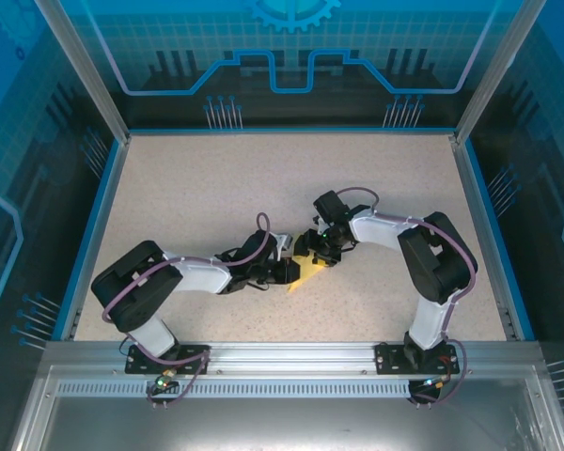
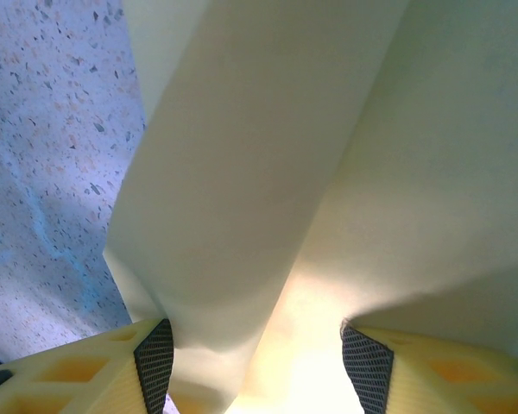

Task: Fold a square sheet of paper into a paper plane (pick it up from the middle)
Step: Fourth fold the wing at the center of the table.

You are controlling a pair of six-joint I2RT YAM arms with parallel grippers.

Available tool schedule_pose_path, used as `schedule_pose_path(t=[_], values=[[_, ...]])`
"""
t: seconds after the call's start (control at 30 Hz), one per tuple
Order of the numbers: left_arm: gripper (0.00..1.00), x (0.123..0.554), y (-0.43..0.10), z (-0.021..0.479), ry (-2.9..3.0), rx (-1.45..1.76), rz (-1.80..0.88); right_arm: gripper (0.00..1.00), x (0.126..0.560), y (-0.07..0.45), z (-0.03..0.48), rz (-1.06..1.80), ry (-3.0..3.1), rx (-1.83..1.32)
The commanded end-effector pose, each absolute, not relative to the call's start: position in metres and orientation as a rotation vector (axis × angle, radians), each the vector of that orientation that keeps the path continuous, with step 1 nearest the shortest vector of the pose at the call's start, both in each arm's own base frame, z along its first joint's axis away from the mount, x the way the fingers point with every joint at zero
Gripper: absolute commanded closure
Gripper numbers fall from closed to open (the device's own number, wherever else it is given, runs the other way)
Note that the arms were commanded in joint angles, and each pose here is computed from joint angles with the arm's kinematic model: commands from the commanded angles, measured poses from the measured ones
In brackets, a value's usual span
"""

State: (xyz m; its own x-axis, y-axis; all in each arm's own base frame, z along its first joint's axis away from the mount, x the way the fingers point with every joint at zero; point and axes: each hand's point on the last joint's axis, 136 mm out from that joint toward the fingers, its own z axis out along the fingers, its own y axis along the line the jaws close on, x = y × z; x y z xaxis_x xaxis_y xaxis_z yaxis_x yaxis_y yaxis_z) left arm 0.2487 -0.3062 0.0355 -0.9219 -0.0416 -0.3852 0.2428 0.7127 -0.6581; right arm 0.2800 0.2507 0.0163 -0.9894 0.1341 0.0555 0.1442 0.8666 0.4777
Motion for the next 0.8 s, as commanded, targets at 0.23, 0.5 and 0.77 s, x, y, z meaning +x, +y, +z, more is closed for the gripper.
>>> schedule_pose_path(t=[0.23,0.5,0.77], values=[[0.9,0.255,-0.301,0.029,2.558,0.141,-0.972,0.4,0.242,0.199,-0.045,-0.33,-2.978,-0.297],[0.9,0.255,-0.303,0.028,2.56,0.146,-0.983,0.46,0.24,0.193,-0.051,-0.27,-2.972,-0.294],[0.89,0.256,-0.304,0.042,2.525,0.142,-1.006,0.49,0.236,0.187,-0.062,-0.196,-2.947,-0.295]])
